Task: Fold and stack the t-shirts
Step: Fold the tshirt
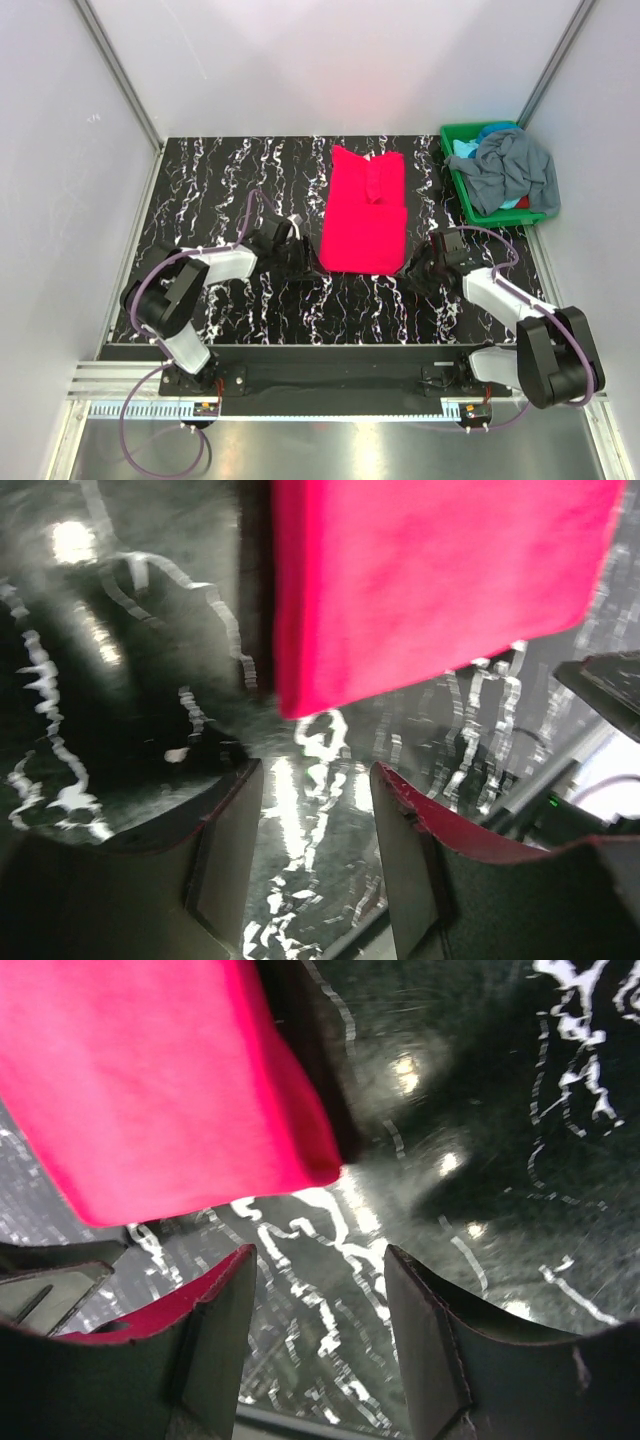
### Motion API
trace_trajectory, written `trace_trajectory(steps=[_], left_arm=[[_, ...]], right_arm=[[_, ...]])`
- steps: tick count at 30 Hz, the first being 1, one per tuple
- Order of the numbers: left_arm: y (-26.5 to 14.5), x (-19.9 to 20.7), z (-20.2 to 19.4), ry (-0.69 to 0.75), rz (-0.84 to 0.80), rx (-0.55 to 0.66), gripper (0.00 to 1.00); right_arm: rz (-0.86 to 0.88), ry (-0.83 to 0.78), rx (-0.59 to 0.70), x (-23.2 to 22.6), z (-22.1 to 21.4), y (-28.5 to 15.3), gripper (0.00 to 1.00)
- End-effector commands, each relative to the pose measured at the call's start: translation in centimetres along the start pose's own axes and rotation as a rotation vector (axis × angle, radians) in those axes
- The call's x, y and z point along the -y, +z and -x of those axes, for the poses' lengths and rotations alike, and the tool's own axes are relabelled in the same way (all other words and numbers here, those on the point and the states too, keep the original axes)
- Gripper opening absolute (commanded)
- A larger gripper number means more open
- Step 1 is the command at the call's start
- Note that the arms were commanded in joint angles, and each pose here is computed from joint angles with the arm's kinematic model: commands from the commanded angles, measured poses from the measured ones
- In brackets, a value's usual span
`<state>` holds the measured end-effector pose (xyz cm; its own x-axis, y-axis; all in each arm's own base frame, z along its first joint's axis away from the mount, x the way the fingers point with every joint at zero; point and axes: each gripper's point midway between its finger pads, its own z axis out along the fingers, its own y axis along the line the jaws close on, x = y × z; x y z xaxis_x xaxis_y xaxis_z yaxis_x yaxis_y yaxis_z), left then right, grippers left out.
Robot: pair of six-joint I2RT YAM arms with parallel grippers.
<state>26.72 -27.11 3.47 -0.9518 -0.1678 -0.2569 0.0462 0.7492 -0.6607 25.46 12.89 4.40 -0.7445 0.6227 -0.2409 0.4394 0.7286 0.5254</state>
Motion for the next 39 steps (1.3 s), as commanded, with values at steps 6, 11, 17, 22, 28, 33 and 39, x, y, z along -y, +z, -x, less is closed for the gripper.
trace_trajectory(steps=[6, 11, 17, 22, 28, 33, 39], left_arm=[[1.1, -1.8, 1.6, -0.023, 0.067, 0.115, 0.52], [1.5, -2.3, 1.3, -0.045, 0.065, 0.130, 0.51], [1.5, -2.8, 1.5, -0.054, 0.082, 0.149, 0.50], [1.7, -2.6, 1.8, -0.064, 0.079, 0.164, 0.47], [2.3, -2.7, 1.7, -0.073, 0.082, 0.152, 0.36], [2.5, -2.8, 1.4, -0.079, 0.093, 0.145, 0.31], [3.0, -2.5, 1.4, -0.076, 0.091, 0.134, 0.19]], right_arm=[[0.014, 0.019, 0.117, 1.1, 1.2, 1.9, 0.59], [0.042, 0.023, 0.157, 1.1, 1.6, 1.8, 0.57], [0.056, 0.038, 0.184, 0.9, 2.0, 1.4, 0.57], [0.033, 0.052, 0.192, 1.2, 2.3, 2.2, 0.56], [0.038, 0.065, 0.194, 1.0, 2.5, 3.1, 0.54], [0.041, 0.092, 0.149, 0.9, 1.9, 3.7, 0.40], [0.072, 0.092, 0.159, 1.2, 1.3, 3.0, 0.39]])
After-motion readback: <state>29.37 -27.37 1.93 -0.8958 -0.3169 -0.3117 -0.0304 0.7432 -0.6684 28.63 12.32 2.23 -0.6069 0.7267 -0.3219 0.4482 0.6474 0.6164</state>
